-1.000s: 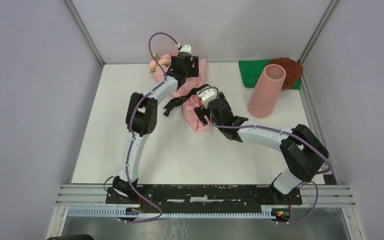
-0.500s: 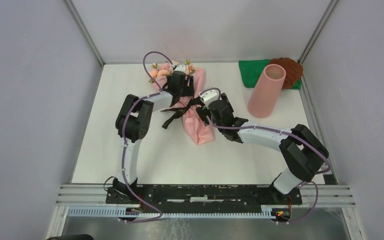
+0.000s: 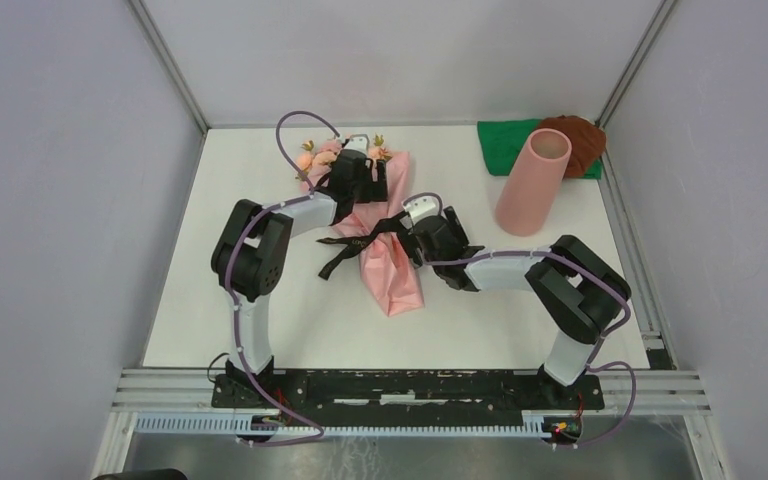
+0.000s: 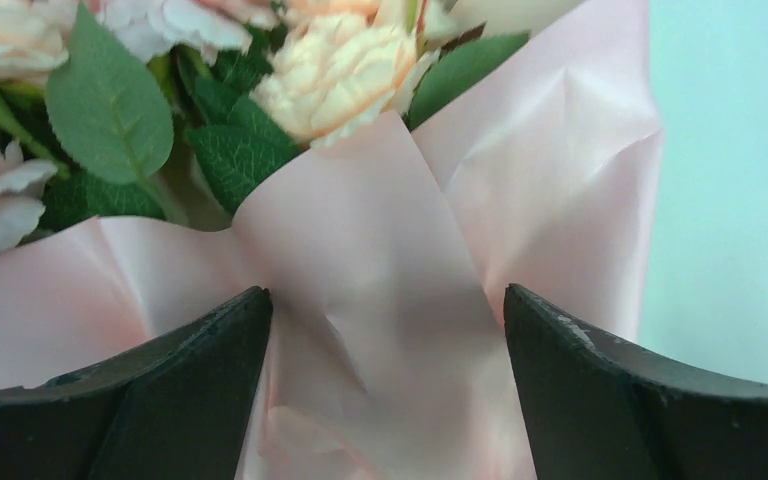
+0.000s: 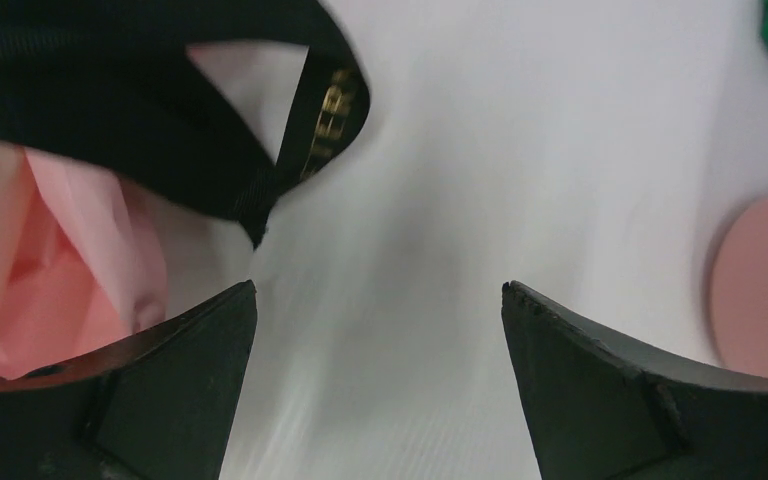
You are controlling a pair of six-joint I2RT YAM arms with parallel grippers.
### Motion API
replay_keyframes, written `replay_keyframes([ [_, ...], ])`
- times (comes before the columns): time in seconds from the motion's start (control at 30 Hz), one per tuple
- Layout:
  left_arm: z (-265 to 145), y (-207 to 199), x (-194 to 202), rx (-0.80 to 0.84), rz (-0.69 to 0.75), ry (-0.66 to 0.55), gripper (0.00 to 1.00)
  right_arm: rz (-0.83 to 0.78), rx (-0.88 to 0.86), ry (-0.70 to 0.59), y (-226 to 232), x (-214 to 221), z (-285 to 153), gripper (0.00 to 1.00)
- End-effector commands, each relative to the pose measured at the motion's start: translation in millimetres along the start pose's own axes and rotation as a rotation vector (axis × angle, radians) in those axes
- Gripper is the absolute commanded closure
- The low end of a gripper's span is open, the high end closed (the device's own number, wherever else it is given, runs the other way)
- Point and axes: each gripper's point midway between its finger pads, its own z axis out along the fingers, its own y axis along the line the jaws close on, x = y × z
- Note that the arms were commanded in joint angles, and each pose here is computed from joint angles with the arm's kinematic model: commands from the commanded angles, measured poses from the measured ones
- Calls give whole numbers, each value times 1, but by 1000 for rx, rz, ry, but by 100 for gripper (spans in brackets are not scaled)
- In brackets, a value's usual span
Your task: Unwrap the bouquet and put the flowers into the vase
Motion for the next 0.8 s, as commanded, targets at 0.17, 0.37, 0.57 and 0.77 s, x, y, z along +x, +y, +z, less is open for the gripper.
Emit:
replay_keyframes([
  [0.17,-2,-26,-56,56,-57,-91,0,42,-157,-26,43,12,-11,2],
  [0.37,-27,1,-66,-67,-101,-149,0,-8,-222,-47,81,1,-22,2],
  [0.57,-79,48,-77,-216,-232,-261,0,-29,-28,-151,34,-26,-48,2],
  [0.77,-137,88,-53,-383,-481,-247,0,4,200,-263,-39,-56,-84,2],
])
